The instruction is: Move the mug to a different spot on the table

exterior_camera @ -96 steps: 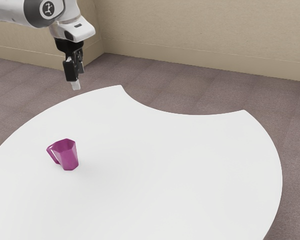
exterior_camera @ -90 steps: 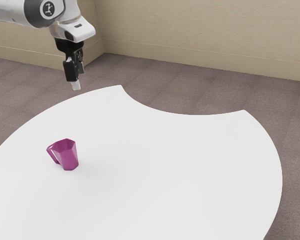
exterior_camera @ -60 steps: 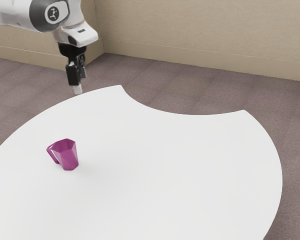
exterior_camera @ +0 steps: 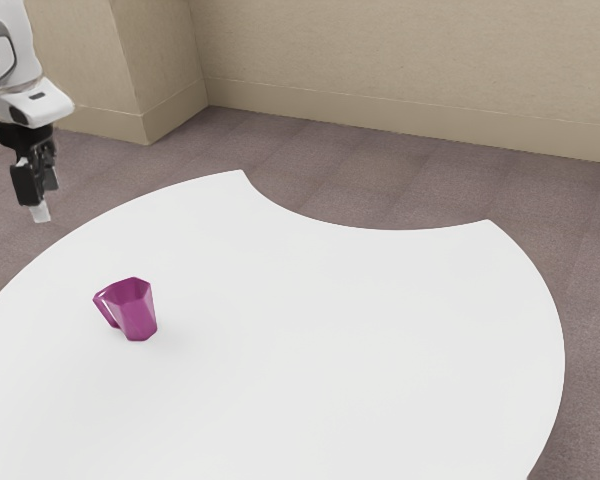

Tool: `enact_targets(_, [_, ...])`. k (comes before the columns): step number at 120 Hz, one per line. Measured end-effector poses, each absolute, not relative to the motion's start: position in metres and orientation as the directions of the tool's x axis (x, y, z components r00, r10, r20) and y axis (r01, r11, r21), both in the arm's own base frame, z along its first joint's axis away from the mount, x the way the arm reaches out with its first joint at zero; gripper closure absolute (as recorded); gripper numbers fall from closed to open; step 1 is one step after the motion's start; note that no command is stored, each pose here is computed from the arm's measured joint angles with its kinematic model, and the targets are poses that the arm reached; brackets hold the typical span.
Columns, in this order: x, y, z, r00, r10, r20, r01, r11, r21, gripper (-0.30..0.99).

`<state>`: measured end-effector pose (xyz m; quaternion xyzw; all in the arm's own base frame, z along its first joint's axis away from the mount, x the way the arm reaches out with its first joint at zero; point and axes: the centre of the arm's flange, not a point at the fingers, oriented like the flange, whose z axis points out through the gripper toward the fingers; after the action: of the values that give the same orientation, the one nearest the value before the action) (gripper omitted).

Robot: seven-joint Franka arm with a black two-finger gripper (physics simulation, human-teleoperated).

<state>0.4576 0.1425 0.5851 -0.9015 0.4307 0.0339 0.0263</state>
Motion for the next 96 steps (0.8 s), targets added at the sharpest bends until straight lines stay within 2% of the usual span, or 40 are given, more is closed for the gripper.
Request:
enact_targets(14, [0.455, 0.171, 0.551, 0.583, -0.812, -0.032, -0.812, -0.582, -0.034, 0.0])
enact_targets(30, [0.459, 0.2, 0.519, 0.533, -0.842, 0.086, -0.839, -0.539, -0.079, 0.0])
enact_targets(56, [0.478, 0.227, 0.479, 0.436, -0.893, 0.11, -0.887, -0.447, -0.112, 0.0])
enact_targets(79, [0.48, 0.235, 0.424, 0.424, -0.88, 0.213, -0.894, -0.444, -0.053, 0.0])
enact_targets(96, [0.483, 0.254, 0.391, 0.426, -0.872, 0.243, -0.896, -0.443, -0.02, 0.0])
